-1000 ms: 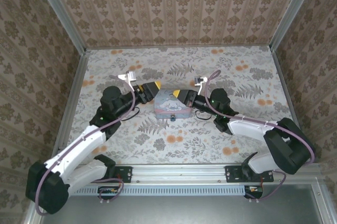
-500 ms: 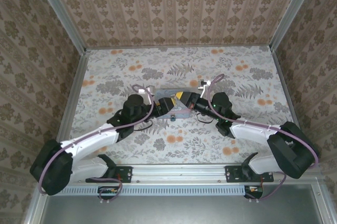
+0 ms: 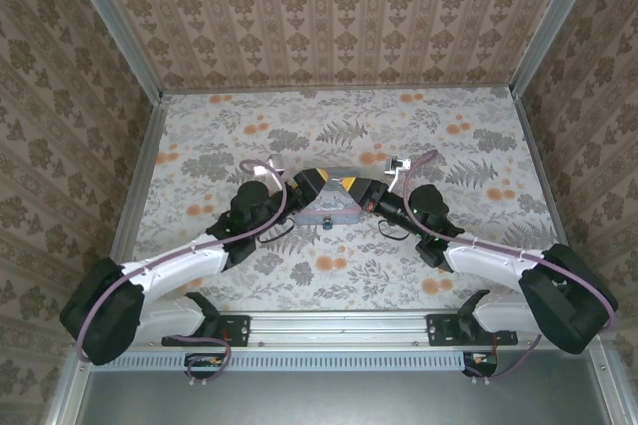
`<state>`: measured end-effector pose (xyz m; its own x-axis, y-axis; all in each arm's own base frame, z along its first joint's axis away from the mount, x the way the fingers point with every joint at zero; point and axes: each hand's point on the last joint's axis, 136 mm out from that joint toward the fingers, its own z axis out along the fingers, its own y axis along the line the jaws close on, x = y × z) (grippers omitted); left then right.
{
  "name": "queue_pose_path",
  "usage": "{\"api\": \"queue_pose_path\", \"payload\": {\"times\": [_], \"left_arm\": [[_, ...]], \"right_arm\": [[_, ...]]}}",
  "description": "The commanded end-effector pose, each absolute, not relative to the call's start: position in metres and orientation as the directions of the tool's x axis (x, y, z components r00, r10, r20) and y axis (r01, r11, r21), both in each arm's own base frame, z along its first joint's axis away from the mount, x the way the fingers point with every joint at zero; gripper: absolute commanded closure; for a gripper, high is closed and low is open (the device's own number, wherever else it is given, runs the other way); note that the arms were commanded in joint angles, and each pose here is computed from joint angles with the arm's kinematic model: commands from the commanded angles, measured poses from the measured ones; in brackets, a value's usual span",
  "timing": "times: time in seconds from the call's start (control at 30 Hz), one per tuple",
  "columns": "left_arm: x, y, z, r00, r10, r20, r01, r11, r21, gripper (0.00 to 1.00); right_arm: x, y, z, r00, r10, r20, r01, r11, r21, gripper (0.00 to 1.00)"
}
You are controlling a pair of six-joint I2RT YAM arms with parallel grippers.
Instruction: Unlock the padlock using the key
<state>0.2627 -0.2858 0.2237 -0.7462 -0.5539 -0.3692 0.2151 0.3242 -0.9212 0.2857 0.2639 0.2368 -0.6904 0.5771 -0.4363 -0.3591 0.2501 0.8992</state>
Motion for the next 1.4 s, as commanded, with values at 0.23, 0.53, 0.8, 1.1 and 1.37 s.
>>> {"api": "queue_pose_path", "payload": {"times": [0.23,0.53,0.8,1.1,1.37], "left_arm": [[0.269,-0.253,0.217,-0.734,-0.66,-0.159,-0.071,0.308,-0.949,0.3],[0.293,-0.27,0.23,-0.803,-0.577,-0.149,-0.014,0.268,-0.963,0.37],[0.309,-0.291,0.211,-0.847,-0.53,-0.048,-0.073,0.206,-0.976,0.42],[0.323,-0.308,0.198,-0.861,-0.509,0.001,-0.08,0.134,-0.988,0.5],[0.329,-0.311,0.194,-0.854,-0.52,0.011,-0.074,0.101,-0.992,0.55]], "right_arm": [[0.277,0.261,0.243,-0.604,0.467,-0.646,-0.495,0.415,0.763,1.0],[0.291,0.276,0.232,-0.61,0.44,-0.659,-0.509,0.419,0.752,1.0],[0.303,0.29,0.208,-0.687,0.441,-0.578,-0.425,0.402,0.811,1.0],[0.319,0.3,0.182,-0.77,0.527,-0.36,-0.231,0.295,0.927,1.0],[0.327,0.293,0.171,-0.754,0.597,-0.272,-0.155,0.241,0.958,1.0]]}}
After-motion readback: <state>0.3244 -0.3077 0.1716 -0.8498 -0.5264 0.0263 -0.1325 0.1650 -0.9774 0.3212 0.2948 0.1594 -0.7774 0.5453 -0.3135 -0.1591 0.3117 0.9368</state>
